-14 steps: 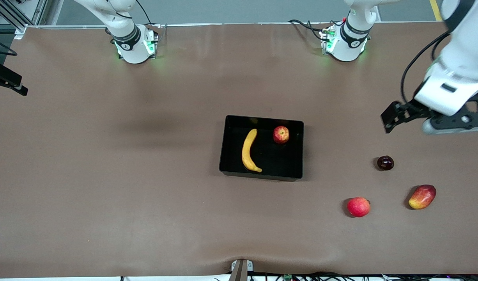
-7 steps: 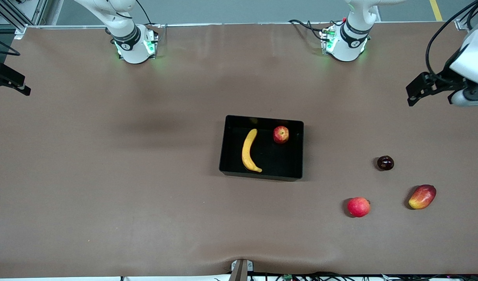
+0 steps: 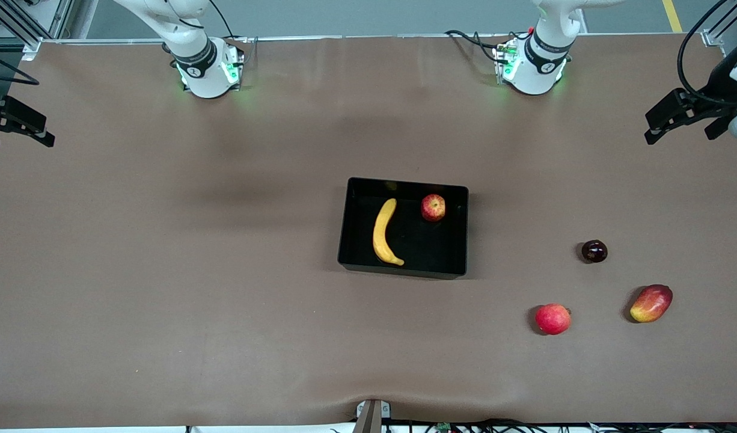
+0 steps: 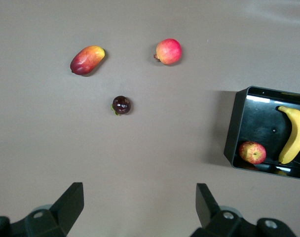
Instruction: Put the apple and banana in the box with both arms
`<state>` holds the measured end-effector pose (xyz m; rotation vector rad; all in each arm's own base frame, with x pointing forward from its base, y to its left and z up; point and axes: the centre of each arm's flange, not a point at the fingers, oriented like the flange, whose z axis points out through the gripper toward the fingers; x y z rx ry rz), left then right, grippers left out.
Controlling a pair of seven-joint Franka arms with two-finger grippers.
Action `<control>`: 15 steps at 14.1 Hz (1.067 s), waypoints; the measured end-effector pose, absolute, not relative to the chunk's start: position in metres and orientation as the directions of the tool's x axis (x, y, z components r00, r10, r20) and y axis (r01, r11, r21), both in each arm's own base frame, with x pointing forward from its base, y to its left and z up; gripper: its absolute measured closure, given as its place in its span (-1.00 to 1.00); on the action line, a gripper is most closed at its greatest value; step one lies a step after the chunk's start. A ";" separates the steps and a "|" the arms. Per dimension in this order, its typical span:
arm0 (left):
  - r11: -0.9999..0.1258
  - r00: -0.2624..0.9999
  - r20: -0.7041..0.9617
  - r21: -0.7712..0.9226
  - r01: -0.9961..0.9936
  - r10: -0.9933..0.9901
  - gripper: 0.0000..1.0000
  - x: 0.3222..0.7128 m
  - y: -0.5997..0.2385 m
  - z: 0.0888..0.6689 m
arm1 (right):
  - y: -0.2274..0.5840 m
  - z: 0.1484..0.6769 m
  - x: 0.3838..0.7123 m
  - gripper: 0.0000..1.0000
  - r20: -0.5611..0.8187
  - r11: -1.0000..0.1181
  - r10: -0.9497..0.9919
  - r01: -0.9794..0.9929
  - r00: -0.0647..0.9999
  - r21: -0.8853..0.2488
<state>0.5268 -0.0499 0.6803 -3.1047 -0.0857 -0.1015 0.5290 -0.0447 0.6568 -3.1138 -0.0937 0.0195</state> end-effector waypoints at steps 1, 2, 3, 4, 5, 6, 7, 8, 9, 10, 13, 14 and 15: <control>-0.998 0.997 0.066 -0.033 0.051 0.049 -1.00 0.526 -0.050 0.680 | -0.045 0.657 0.529 -1.00 -0.012 -0.998 0.060 0.060 0.998 -0.027; -0.999 0.997 0.064 -0.033 0.043 0.041 -1.00 0.527 -0.050 0.679 | -0.045 0.657 0.529 -1.00 -0.012 -0.998 0.060 0.060 0.998 -0.027; -0.999 0.997 0.062 -0.034 0.037 0.035 -1.00 0.527 -0.050 0.679 | -0.045 0.657 0.529 -1.00 -0.012 -0.998 0.060 0.060 0.998 -0.027; -0.999 0.998 0.061 -0.034 0.033 0.031 -1.00 0.527 -0.049 0.678 | -0.045 0.657 0.529 -1.00 -0.012 -0.998 0.060 0.060 0.998 -0.027; -0.999 0.998 0.060 -0.035 0.032 0.030 -1.00 0.527 -0.049 0.678 | -0.045 0.657 0.529 -1.00 -0.012 -0.998 0.060 0.060 0.998 -0.027; -0.999 0.998 0.059 -0.035 0.032 0.030 -1.00 0.527 -0.049 0.677 | -0.045 0.657 0.529 -1.00 -0.012 -0.998 0.060 0.060 0.998 -0.027; -0.999 0.998 0.057 -0.035 0.031 0.029 -1.00 0.528 -0.050 0.676 | -0.045 0.657 0.529 -1.00 -0.012 -0.998 0.060 0.060 0.998 -0.027; -0.999 0.998 0.056 -0.035 0.030 0.028 -1.00 0.528 -0.050 0.676 | -0.045 0.657 0.529 -1.00 -0.012 -0.998 0.060 0.060 0.998 -0.027; -0.999 0.998 0.054 -0.035 0.028 0.026 -1.00 0.528 -0.050 0.675 | -0.044 0.657 0.529 -1.00 -0.012 -0.998 0.061 0.061 0.998 -0.028; -0.999 0.998 0.052 -0.035 0.027 0.026 -1.00 0.529 -0.050 0.674 | -0.042 0.657 0.529 -1.00 -0.013 -0.998 0.065 0.065 0.998 -0.028; -0.999 0.999 0.045 -0.036 0.027 0.025 -1.00 0.530 -0.051 0.671 | -0.032 0.657 0.530 -1.00 -0.013 -0.996 0.084 0.084 0.996 -0.029; -0.999 0.999 0.041 -0.036 0.026 0.025 -1.00 0.529 -0.051 0.671 | -0.032 0.657 0.530 -1.00 -0.012 -0.996 0.085 0.085 0.996 -0.030; -0.999 0.999 0.036 -0.037 0.026 0.025 -1.00 0.529 -0.051 0.670 | -0.033 0.657 0.530 -1.00 -0.012 -0.996 0.083 0.082 0.997 -0.031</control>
